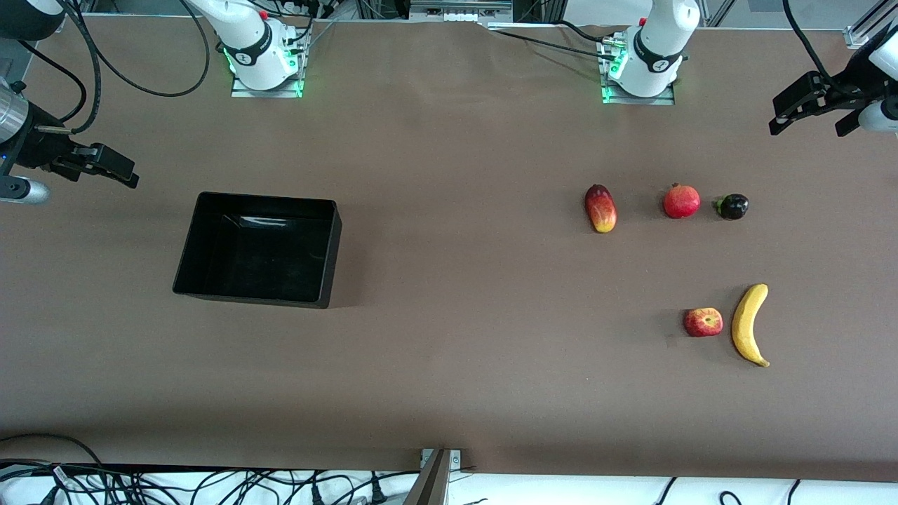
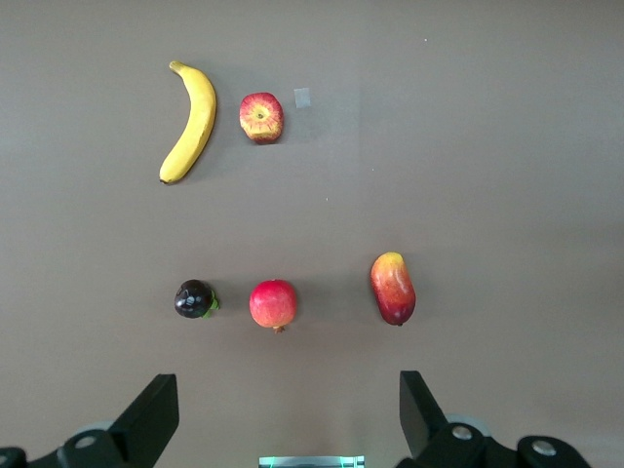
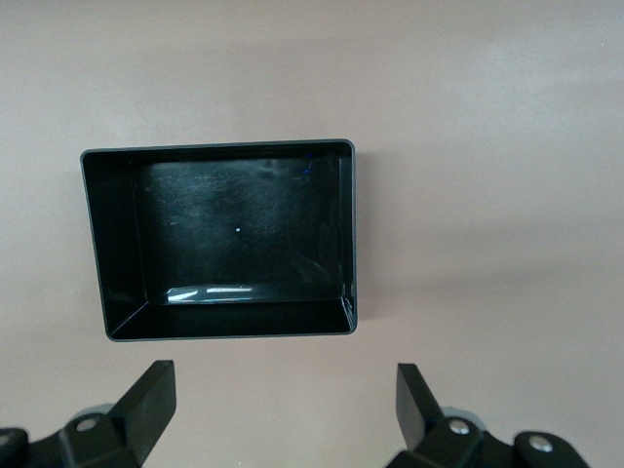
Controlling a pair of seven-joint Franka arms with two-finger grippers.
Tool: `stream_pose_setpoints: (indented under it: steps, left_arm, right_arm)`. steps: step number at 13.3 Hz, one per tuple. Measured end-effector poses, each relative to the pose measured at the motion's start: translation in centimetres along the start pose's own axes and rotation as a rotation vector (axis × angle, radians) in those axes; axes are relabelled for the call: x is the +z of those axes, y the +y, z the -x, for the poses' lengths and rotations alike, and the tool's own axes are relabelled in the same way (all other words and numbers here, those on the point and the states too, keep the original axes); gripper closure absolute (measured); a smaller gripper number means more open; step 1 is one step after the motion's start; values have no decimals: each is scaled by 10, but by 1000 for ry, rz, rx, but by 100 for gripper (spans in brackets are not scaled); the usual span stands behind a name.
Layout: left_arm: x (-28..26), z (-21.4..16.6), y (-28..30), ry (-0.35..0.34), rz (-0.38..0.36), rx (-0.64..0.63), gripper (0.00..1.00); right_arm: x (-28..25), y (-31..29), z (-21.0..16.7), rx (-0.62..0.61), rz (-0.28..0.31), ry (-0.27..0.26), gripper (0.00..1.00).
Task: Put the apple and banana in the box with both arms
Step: 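Reach the left gripper toward the small apple while the right gripper reaches the box, then grasp the small apple with the left gripper while the right gripper grips the box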
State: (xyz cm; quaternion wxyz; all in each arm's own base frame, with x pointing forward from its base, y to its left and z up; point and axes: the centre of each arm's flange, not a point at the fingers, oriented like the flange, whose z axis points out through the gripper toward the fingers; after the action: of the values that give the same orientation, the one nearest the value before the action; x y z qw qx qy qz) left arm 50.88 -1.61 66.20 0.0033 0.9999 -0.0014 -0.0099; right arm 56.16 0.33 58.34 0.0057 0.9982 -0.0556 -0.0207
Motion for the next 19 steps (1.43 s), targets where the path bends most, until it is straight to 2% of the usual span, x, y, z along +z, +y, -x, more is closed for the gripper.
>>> stream_pose_setpoints:
  steps: [8, 10, 13, 15, 17, 19]
  left_arm:
    - [8, -7, -1, -6, -1, -2, 0]
    - [29, -23, -4, -17, -2, -10, 0]
    - [90, -60, -20, -86, -6, -38, 0]
    - [144, -92, -34, -103, -5, -8, 0]
    - [205, -123, -52, -102, -1, 65, 0]
    - [259, -145, -64, -93, -2, 100, 0]
  right_arm:
    - [0, 0, 0, 0, 0, 0, 0]
    - [4, 0, 0, 0, 2, -16, 0]
    - [18, 0, -4, 2, 7, -55, 0]
    - [30, 6, -8, 13, 14, -91, 0]
    - [50, 13, -7, 23, 27, -169, 0]
    - [90, 24, -10, 41, 42, -248, 0]
